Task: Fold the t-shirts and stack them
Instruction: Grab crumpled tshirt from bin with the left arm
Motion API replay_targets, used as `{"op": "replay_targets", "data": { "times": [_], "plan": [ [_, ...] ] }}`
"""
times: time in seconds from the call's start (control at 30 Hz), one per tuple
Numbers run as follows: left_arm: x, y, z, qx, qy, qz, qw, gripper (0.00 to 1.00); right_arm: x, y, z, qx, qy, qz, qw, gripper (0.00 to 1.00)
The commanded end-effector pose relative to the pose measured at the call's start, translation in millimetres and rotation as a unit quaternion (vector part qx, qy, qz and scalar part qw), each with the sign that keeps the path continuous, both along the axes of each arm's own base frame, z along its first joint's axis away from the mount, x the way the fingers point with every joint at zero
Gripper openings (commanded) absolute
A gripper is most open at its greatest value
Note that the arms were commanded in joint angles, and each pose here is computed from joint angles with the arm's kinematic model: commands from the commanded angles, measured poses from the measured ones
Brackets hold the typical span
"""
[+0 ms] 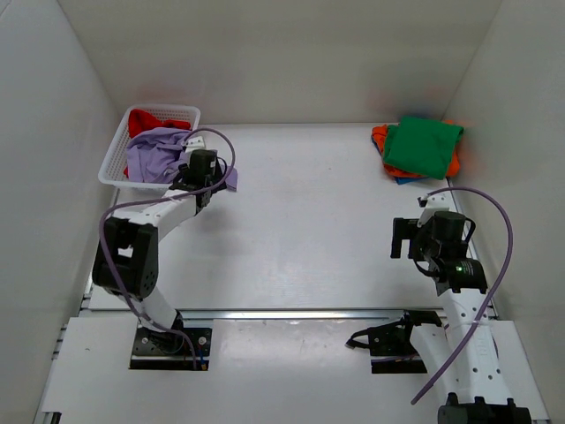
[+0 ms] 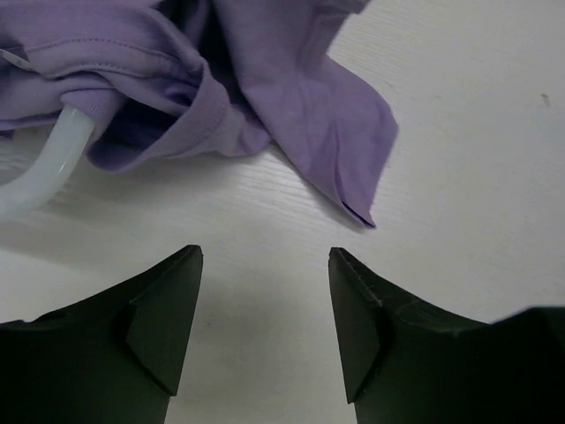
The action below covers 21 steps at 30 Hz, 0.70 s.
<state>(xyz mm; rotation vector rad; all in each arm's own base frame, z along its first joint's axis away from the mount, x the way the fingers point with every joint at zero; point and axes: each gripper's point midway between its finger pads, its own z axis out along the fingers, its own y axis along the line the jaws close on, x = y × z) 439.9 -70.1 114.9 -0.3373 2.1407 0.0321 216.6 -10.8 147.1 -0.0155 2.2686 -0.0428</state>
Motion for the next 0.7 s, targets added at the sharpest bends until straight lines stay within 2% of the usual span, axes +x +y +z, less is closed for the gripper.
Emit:
{"op": "replay_targets", "data": {
  "times": [0.0,0.23,0.43,0.47,0.53,0.57,0.6,0.67],
  "plan": [
    [19.6,21.3,-0.7,0.012,-0.041,0.067,0.997,0.71,6.7,1.0,0.6,0.0,-0.005,0.009,1.0,0.96],
    [75.6,24.8,-21.8,0.035,-0.017,0.094,0.995,0.75,6.1,0.1,-4.5,0.003,0.007,0.008,1.0,0.96],
    [91.9,24.7,-22.2,0.029,-0.009,0.115,0.993,0.74,7.7,-0.2,-4.3,0.002,0.009,0.009,1.0,0.96],
    [92.1,27.8,-23.1,0.026,-0.007,0.116,0.993,0.66,6.8,0.4,-6.8,0.003,0.012,0.01,1.0,0.97],
    [91.2,33.5,-27.8,0.011,-0.006,0.119,0.993,0.42,7.1,0.7,-6.5,0.004,0.012,0.01,1.0,0.96],
    [91.0,34.9,-30.0,-0.005,-0.001,0.116,0.993,0.18,6.5,-0.5,-7.0,0.002,0.013,0.007,1.0,0.96],
    [89.3,34.8,-28.3,-0.012,-0.003,0.115,0.993,0.0,7.5,1.0,-4.6,0.004,0.009,0.011,1.0,0.96],
    [85.7,34.2,-30.9,-0.029,0.003,0.107,0.994,0.0,7.0,3.3,-4.9,0.006,0.008,0.015,1.0,0.96]
  ]
}}
